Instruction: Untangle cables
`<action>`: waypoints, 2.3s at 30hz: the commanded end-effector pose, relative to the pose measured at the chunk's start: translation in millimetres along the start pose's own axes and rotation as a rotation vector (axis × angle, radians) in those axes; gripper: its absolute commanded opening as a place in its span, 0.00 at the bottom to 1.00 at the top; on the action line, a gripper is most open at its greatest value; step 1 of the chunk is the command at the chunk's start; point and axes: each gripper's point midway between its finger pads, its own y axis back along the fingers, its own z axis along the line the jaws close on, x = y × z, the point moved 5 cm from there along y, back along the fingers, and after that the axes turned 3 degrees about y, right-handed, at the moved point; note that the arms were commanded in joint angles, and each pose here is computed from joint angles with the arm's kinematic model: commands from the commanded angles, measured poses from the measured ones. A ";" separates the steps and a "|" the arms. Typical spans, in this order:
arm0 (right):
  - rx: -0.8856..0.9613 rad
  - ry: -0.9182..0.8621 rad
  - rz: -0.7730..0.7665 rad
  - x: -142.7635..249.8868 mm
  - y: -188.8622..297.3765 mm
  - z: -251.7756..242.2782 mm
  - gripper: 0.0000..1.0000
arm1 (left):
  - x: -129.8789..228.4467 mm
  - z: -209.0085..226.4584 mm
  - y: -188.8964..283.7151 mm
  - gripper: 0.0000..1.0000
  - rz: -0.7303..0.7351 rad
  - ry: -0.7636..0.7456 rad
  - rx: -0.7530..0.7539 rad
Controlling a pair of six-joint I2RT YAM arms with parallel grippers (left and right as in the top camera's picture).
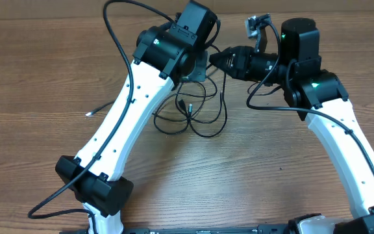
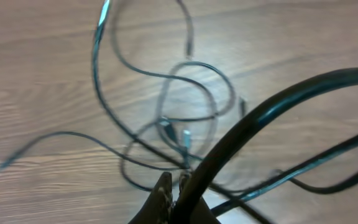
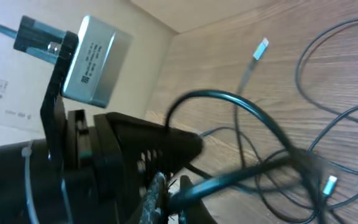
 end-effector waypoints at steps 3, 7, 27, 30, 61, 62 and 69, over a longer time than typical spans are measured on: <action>0.115 0.015 -0.104 -19.5 21.8 -11.0 0.04 | -8.3 30.8 -10.3 0.04 -0.019 0.023 -0.148; 0.244 -0.052 -0.141 -23.3 36.6 -38.3 0.04 | -9.2 47.5 -11.6 0.04 -0.002 0.046 -0.187; 0.417 -0.040 0.044 13.6 71.6 -84.3 0.42 | -4.5 24.2 -9.0 0.04 -0.004 0.012 -0.122; 0.343 0.043 0.102 22.4 55.1 -67.3 0.50 | -1.0 12.1 -7.6 0.04 0.008 0.000 -0.071; 0.418 0.436 0.115 25.5 6.7 -37.0 0.32 | 13.9 -21.6 90.0 0.04 -0.037 -0.109 0.364; 0.418 0.435 0.116 25.6 6.7 -37.1 0.24 | 13.6 -21.2 89.9 0.04 -0.039 -0.110 0.361; 0.427 0.415 0.146 31.8 8.2 -39.8 0.13 | 6.9 -9.1 86.3 0.04 -0.085 -0.099 0.258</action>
